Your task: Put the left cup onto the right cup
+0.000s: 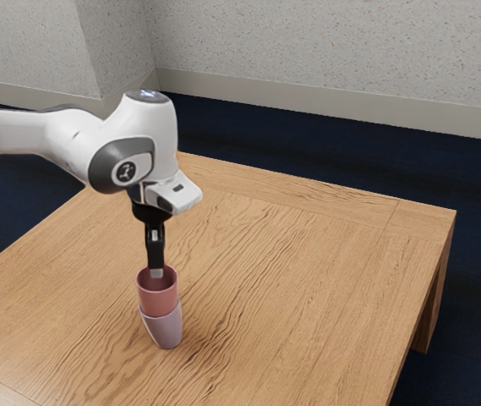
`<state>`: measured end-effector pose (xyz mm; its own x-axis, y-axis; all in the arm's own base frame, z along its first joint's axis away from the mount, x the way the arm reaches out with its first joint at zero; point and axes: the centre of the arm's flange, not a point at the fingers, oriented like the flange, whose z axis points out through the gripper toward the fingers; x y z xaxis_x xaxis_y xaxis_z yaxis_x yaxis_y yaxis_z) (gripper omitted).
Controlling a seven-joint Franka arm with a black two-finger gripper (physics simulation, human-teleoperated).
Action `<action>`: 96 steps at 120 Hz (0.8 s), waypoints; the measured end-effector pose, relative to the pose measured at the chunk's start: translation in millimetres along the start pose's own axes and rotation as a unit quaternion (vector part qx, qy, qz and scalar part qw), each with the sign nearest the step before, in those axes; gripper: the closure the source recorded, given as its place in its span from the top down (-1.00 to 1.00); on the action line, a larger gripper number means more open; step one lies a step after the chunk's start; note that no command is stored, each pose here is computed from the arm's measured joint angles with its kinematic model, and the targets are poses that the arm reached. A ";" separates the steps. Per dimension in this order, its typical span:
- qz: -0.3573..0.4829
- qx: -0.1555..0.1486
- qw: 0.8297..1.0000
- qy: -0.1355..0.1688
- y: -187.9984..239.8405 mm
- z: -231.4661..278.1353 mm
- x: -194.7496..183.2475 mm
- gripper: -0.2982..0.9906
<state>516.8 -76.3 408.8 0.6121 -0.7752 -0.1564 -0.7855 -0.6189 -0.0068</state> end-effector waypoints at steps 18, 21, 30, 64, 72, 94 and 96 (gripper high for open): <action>0.001 0.011 1.000 0.009 0.8 -15.7 -3.5 0.53; 0.002 0.013 1.000 0.011 0.9 -18.8 -4.0 0.53; 0.004 0.019 1.000 0.017 1.1 -28.3 -5.3 0.53; -0.002 0.038 0.999 0.037 -19.1 -74.7 -16.6 0.54; -0.001 0.043 0.998 0.041 -23.9 -91.0 -18.8 0.54; 0.000 0.056 0.997 0.048 -36.9 -128.7 -28.9 0.54; 0.001 0.056 0.997 0.047 -37.4 -130.2 -29.6 0.54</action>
<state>540.0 -46.7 542.3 0.6127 -0.7878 -0.0629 -0.7884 -0.6038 -0.1180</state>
